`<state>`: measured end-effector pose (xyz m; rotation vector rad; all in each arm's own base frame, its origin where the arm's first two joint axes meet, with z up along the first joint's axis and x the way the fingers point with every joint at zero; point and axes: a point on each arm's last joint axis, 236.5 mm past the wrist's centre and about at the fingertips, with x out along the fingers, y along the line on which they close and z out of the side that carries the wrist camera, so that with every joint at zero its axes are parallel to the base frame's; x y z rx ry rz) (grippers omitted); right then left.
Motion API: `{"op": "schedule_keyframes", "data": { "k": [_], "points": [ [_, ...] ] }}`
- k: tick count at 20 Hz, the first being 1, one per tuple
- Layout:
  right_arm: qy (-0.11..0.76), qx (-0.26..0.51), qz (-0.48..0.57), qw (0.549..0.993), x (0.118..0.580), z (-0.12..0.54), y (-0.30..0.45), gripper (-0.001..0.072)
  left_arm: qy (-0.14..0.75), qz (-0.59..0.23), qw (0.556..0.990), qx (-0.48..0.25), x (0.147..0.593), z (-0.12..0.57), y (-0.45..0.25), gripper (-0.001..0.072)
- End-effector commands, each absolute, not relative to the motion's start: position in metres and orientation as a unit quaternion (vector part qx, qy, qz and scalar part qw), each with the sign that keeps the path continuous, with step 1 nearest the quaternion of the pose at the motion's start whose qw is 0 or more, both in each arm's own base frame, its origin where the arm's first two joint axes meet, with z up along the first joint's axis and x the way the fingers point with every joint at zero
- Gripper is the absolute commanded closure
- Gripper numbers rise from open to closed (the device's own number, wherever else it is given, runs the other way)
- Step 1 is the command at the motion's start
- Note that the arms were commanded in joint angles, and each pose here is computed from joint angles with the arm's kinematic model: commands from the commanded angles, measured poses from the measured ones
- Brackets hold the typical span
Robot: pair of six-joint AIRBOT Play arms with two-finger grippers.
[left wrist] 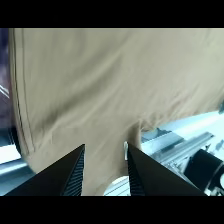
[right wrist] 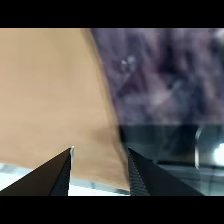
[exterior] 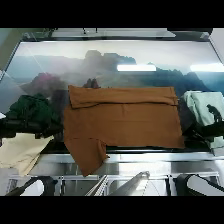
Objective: Fold the shirts.
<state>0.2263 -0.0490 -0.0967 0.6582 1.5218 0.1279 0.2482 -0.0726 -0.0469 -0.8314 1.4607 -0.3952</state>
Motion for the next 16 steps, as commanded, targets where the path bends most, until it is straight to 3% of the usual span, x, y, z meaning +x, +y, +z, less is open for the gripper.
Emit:
{"op": "schedule_keyframes", "data": {
  "k": [1, 8, 16],
  "points": [
    [0.684, 0.282, 0.052, 0.671, 0.215, -0.119, -0.048, 0.0309, 0.632, -0.151, 0.667, -0.364, 0.22, -0.063, -0.079, 0.0431],
    [0.644, 0.33, 0.137, 0.676, 0.236, -0.107, -0.014, 0.0329, 0.592, -0.144, 0.716, -0.341, 0.217, -0.053, -0.078, 0.0432],
    [0.709, 0.313, 0.152, 0.614, 0.192, -0.111, -0.009, 0.0329, 0.597, -0.157, 0.71, -0.338, 0.21, -0.047, -0.083, 0.0432]
  ]
}}
